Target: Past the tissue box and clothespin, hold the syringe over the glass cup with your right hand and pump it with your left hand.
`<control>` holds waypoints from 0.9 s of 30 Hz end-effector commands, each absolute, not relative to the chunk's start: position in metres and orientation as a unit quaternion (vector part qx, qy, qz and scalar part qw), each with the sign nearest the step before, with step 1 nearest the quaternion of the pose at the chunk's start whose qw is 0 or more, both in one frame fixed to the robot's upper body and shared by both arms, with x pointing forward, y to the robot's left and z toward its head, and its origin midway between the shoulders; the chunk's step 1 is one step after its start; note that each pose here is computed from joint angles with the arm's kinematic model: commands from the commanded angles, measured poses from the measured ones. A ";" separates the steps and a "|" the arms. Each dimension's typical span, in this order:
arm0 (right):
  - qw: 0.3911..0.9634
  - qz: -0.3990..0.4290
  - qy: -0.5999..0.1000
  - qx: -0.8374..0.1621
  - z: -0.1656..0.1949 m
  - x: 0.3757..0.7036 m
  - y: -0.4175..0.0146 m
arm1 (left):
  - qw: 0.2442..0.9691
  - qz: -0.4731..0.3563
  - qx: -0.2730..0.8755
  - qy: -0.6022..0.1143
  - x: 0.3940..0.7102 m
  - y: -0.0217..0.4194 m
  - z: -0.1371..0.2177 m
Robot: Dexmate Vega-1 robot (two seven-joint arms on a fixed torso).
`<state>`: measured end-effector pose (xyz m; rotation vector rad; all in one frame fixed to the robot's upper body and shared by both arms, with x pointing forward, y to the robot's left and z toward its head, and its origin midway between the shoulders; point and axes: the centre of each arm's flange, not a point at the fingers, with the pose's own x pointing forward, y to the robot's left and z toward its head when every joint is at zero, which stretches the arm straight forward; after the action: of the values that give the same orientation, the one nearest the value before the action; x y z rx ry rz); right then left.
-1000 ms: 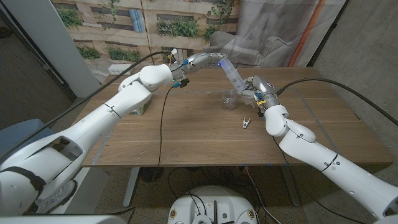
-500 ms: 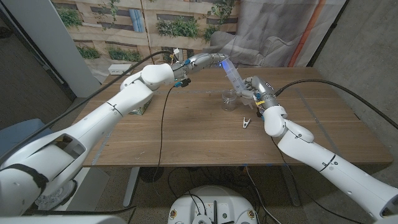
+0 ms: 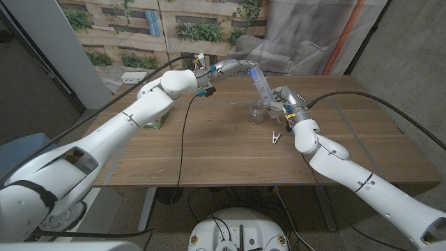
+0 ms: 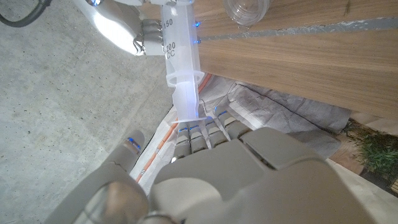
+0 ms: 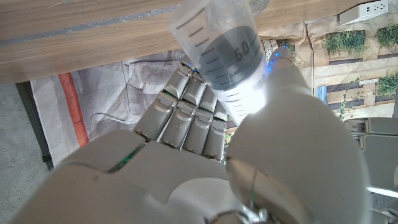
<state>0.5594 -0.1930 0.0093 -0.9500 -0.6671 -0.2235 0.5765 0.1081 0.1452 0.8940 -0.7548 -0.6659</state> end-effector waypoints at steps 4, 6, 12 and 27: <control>0.834 -0.117 -0.313 -0.439 0.007 0.558 -0.200 | 0.786 -0.306 0.416 -0.341 0.575 0.106 0.148; 0.833 -0.116 -0.315 -0.441 0.007 0.558 -0.201 | 0.787 -0.307 0.414 -0.339 0.575 0.105 0.147; 0.834 -0.118 -0.314 -0.439 0.007 0.556 -0.204 | 0.792 -0.305 0.415 -0.328 0.576 0.104 0.146; 0.833 -0.119 -0.317 -0.437 0.007 0.555 -0.210 | 0.787 -0.316 0.420 -0.323 0.577 0.093 0.146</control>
<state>0.5560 -0.2057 0.0057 -0.9283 -0.6644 -0.2502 0.5755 0.1008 0.1469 0.8986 -0.7062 -0.6633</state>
